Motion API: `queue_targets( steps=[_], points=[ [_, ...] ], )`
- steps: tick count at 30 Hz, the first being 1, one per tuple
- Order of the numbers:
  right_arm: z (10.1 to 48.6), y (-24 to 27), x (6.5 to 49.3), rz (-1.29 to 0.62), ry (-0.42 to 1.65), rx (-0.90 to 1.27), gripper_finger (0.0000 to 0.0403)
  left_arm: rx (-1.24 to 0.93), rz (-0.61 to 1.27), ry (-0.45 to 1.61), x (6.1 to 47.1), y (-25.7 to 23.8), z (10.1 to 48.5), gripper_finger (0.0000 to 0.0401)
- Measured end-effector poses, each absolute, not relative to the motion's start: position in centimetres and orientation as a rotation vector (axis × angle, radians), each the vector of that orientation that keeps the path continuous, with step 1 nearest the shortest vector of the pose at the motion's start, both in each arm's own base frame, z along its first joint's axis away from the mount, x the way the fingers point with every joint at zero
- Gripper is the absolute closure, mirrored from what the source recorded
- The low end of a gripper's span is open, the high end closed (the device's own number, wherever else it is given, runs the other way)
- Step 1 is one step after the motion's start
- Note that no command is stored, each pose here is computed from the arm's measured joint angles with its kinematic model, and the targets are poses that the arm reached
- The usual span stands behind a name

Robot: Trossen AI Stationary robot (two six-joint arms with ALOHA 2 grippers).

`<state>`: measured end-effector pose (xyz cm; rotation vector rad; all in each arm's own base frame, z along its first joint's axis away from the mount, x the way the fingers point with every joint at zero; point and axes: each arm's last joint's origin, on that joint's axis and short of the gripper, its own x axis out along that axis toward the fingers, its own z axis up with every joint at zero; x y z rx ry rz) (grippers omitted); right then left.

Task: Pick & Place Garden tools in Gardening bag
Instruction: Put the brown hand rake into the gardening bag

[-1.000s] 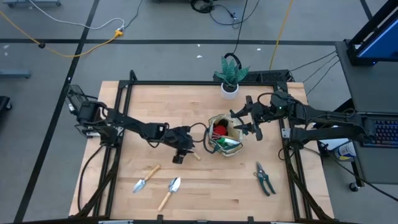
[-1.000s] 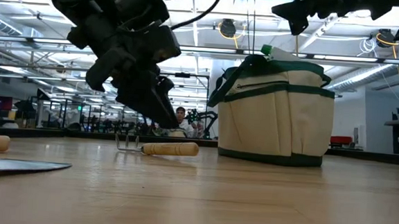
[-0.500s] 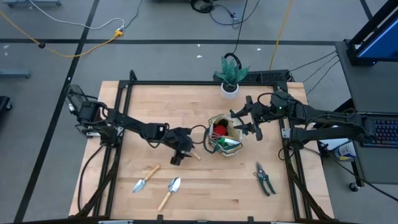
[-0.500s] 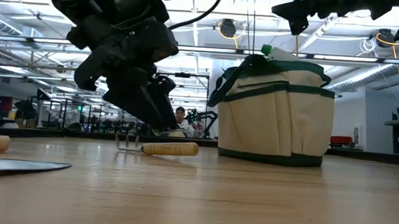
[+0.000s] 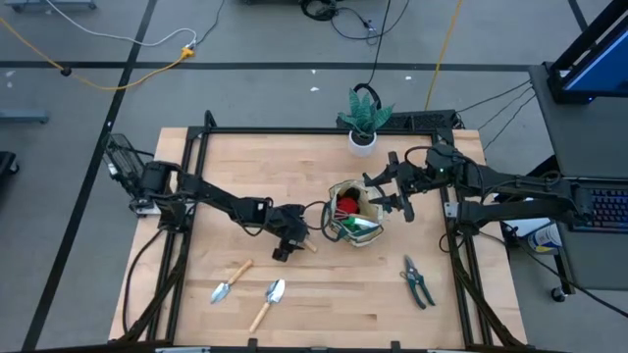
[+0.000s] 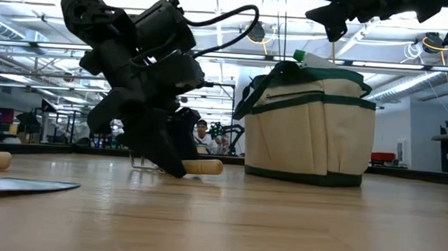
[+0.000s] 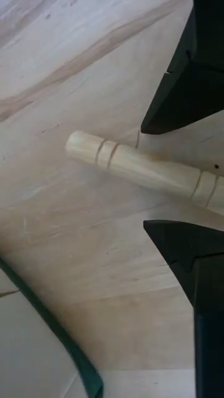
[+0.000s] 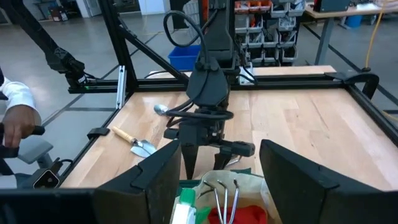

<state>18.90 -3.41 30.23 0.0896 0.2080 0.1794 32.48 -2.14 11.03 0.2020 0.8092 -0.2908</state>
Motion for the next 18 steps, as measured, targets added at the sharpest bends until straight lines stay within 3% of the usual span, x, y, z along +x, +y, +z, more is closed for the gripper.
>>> queue_targets(
  steps=[7,18],
  points=[
    [29.3,-3.4,18.9,0.176,0.232,0.118,0.0191,0.196,-0.297,0.807,32.5,-2.1,11.0,0.0164],
    [28.4,-3.4,18.8,0.175,0.257,0.127,0.019,0.175,-0.328,0.818,32.4,-2.2,10.9,0.0262]
  ],
)
